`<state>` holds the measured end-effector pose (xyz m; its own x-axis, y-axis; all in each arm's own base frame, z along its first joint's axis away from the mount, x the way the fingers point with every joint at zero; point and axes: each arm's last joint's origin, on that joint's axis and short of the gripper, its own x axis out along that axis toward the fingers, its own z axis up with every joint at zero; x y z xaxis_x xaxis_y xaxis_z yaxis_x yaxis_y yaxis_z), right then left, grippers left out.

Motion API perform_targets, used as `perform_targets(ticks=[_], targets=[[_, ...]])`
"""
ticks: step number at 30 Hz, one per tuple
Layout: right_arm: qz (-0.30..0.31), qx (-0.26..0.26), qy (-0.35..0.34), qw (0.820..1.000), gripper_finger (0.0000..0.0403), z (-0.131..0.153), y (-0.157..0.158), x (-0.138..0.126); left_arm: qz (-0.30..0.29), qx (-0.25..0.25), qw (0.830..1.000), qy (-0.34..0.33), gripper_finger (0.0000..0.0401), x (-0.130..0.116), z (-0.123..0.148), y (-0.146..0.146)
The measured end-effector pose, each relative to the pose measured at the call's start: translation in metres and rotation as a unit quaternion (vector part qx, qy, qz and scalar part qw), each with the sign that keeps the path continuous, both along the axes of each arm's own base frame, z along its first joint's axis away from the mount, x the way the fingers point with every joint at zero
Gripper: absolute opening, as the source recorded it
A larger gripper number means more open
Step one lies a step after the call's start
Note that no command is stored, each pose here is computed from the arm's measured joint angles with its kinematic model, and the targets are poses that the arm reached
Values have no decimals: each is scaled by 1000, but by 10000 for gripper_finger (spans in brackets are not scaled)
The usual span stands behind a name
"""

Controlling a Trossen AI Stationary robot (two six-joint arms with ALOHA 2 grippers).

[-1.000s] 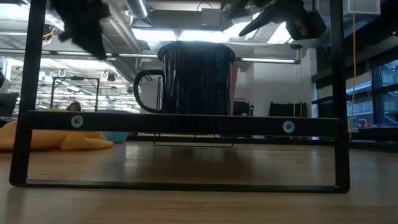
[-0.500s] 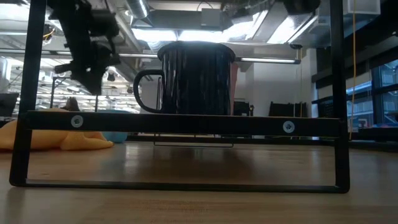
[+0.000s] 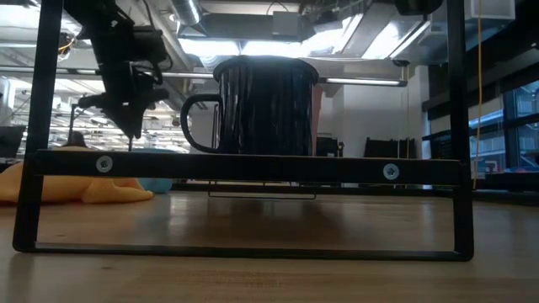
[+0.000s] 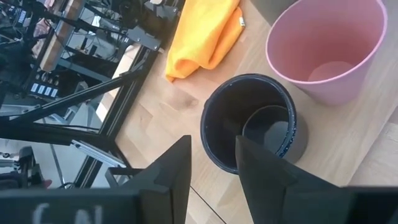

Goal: Stack small to large cups/mugs on shelf
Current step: Put the blue mug on the shelf

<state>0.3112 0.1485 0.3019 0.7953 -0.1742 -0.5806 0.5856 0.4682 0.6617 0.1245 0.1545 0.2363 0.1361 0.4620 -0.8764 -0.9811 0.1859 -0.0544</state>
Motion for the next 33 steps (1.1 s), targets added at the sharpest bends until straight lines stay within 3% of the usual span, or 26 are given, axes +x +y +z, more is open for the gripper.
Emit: perform_targets(ticks=[5,17,25,33], targets=[[0,-1,2,1000,127,0,0,0,-3,12,1000,10,69,4,-3,6],[-11,-7,15,1000,127,-2,-6,0,-16,-18,999,44,69,13,-23,18],[-24,2,27,999,127,-4,-7,-2,-21,-2,998,55,69,14,-23,21],[-25,3,27,999,127,-4,-7,-2,-80,-28,996,36,41,16,-27,23]])
